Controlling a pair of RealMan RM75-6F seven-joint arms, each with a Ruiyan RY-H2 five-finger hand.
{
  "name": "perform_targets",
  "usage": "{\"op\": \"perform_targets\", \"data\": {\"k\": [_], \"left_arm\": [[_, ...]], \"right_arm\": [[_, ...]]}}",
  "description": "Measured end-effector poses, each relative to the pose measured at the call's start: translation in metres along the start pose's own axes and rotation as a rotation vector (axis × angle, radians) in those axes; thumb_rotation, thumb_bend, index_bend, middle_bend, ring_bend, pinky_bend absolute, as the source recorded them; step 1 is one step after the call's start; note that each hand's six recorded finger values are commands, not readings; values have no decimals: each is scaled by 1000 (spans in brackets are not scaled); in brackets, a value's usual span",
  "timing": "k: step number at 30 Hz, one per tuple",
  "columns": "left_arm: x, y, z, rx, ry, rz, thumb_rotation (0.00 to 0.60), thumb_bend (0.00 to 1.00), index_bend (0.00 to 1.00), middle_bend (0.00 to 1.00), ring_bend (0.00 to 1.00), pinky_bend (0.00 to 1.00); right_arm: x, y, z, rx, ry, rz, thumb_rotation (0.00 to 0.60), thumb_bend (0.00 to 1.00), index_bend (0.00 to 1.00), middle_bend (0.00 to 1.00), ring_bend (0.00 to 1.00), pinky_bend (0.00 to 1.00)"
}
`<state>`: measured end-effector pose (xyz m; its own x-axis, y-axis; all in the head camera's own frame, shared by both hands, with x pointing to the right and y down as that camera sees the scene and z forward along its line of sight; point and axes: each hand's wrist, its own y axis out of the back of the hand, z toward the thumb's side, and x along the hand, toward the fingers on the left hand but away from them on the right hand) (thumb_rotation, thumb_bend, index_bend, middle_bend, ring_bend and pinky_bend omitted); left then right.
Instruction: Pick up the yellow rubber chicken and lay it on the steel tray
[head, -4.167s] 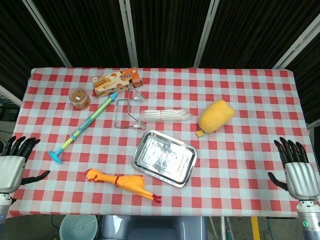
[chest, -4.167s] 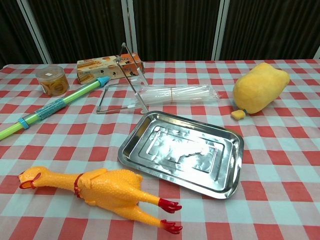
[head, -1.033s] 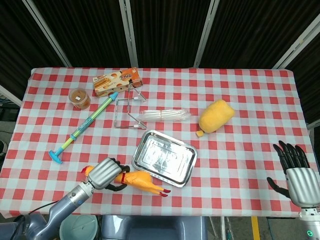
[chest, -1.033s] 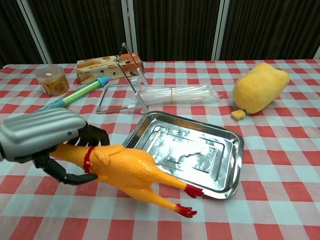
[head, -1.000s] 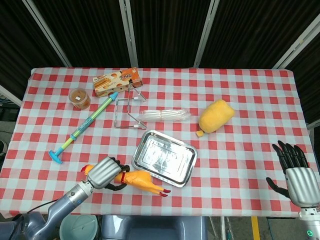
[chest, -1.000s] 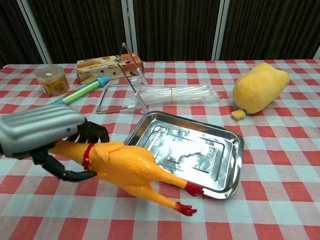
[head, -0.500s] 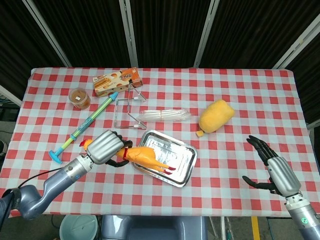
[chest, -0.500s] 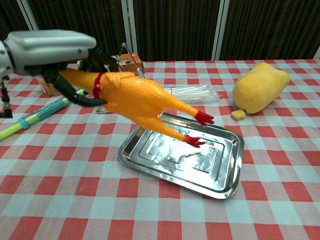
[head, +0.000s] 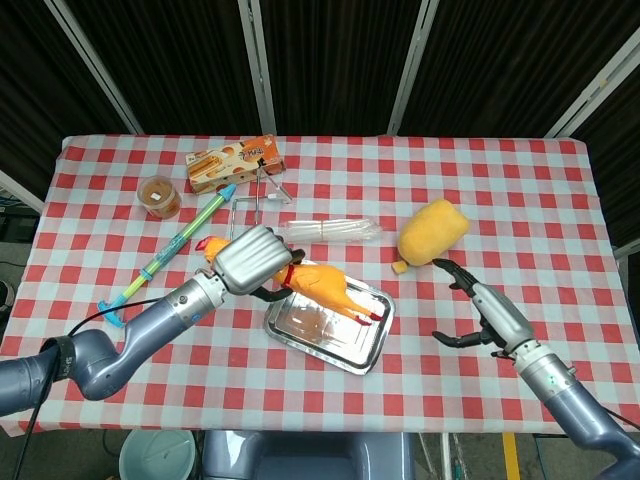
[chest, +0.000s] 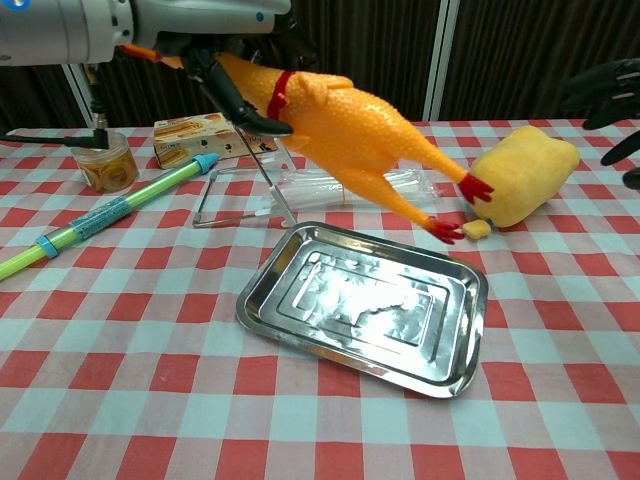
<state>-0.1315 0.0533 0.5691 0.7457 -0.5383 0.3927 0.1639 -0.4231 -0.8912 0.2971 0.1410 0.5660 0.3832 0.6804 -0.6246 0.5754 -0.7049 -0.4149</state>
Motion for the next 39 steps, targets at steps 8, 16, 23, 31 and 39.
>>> {"op": "perform_targets", "data": {"k": [8, 16, 23, 31, 39], "left_arm": [[28, 7, 30, -6, -33, 17, 600, 648, 603, 674, 611, 649], [47, 6, 51, 24, -36, 26, 600, 645, 603, 676, 613, 652], [61, 4, 69, 75, -15, 22, 600, 644, 602, 682, 617, 654], [72, 5, 92, 67, -6, 20, 600, 641, 603, 683, 617, 655], [80, 1, 106, 76, -26, 14, 600, 642, 603, 682, 617, 655]], "right_arm": [[-22, -11, 13, 0, -47, 83, 600, 258, 0, 70, 87, 203], [-32, -16, 18, 31, -78, 102, 600, 258, 0, 70, 78, 139], [-35, -25, 22, 54, -88, 117, 600, 258, 0, 69, 58, 118], [-42, -33, 20, 65, -102, 115, 600, 258, 0, 69, 58, 117], [-52, -34, 16, 59, -120, 91, 600, 258, 24, 90, 69, 118]]}}
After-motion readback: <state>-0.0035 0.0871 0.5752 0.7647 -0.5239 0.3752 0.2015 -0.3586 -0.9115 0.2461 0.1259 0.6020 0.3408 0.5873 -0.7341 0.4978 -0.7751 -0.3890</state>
